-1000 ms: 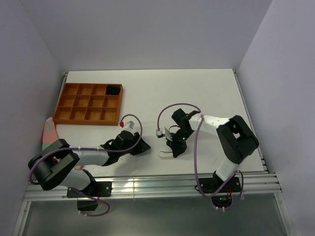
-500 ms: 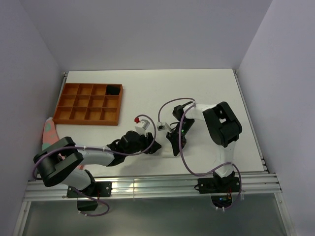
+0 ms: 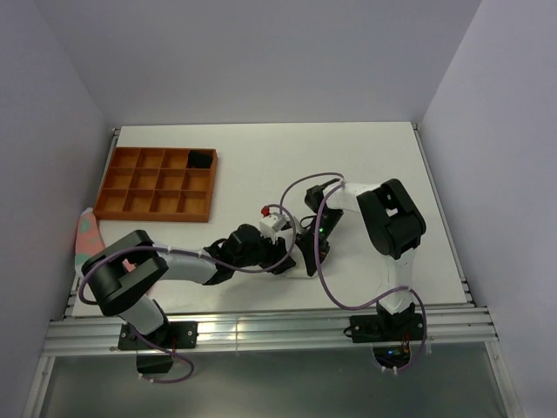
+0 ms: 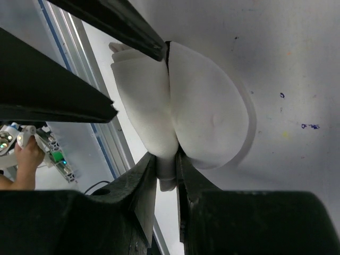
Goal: Roll the socks
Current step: Roll the sock at the center of the board.
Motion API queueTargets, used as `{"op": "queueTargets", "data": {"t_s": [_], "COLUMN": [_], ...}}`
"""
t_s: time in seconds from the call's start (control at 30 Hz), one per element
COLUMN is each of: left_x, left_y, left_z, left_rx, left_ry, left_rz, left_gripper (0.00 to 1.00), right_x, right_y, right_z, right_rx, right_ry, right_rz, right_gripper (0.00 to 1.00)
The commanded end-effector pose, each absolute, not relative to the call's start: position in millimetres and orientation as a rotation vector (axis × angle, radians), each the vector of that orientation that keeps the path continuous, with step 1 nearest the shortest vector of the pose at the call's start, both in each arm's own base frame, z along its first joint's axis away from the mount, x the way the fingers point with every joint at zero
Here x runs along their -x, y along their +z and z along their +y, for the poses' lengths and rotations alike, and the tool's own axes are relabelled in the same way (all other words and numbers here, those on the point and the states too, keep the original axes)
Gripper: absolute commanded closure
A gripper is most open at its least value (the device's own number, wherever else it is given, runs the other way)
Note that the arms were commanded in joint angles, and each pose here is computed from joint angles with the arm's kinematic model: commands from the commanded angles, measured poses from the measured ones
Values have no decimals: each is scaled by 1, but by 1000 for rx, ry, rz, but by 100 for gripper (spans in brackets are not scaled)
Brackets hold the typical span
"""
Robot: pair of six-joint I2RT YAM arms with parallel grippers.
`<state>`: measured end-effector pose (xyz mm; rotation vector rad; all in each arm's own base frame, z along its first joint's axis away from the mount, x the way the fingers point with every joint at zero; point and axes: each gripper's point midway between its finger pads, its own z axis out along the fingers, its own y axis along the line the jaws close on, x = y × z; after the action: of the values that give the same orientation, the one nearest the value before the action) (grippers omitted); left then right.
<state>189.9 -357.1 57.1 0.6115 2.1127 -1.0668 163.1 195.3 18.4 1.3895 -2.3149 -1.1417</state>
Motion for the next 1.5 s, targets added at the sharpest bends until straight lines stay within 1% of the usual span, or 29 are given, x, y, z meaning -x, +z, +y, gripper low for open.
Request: {"op": "queueTargets", "data": {"t_s": [0.0, 0.47, 0.67, 0.77, 0.87, 0.9, 0.97, 1.0, 1.07, 1.1, 1.17, 1.2, 1.23, 1.33, 1.47], "left_x": [-185, -173, -173, -176, -178, -177, -176, -175, -174, -174, -171, -170, -169, -163, -154], "left_y": [57, 56, 44, 35, 26, 22, 19, 16, 8, 4, -7, -9, -12, -24, -37], "left_z": [-369, -377, -374, -373, -372, -373, -372, -372, -371, -370, -366, -366, -365, -359, -350], "left_rx": [-732, -819, -811, -783, -758, -746, -729, -717, -702, -690, -681, -665, -661, -636, -615], "left_ry": [-1094, -1225, -1201, -1169, -1152, -1155, -1155, -1154, -1138, -1130, -1108, -1107, -1101, -1080, -1043], "left_rz": [2083, 2074, 2121, 2165, 2210, 2230, 2255, 2276, 2319, 2341, 2401, 2423, 2442, 2521, 2623], "left_gripper": [54, 53, 54, 57, 63, 68, 73, 79, 85, 91, 94, 98, 99, 100, 100], "right_x": [-177, -181, -183, -185, -187, -188, -190, -191, -196, -195, -202, -201, -204, -207, -209], "right_y": [8, 4, 3, 3, 3, 3, 0, 2, 1, -1, 2, 2, 3, 12, 25], "right_z": [186, 186, 187, 188, 189, 188, 187, 188, 186, 184, 185, 183, 183, 183, 184], "right_rx": [-1420, -1393, -1377, -1368, -1373, -1371, -1386, -1388, -1417, -1415, -1454, -1459, -1479, -1533, -1600], "right_ry": [-1021, -993, -988, -984, -981, -972, -957, -949, -920, -902, -887, -877, -872, -862, -882], "right_rz": [-2358, -2370, -2379, -2392, -2403, -2414, -2435, -2455, -2494, -2505, -2549, -2560, -2577, -2624, -2658], "right_gripper": [87, 87, 87, 87, 87, 87, 87, 86, 84, 83, 80, 77, 71, 63, 58]}}
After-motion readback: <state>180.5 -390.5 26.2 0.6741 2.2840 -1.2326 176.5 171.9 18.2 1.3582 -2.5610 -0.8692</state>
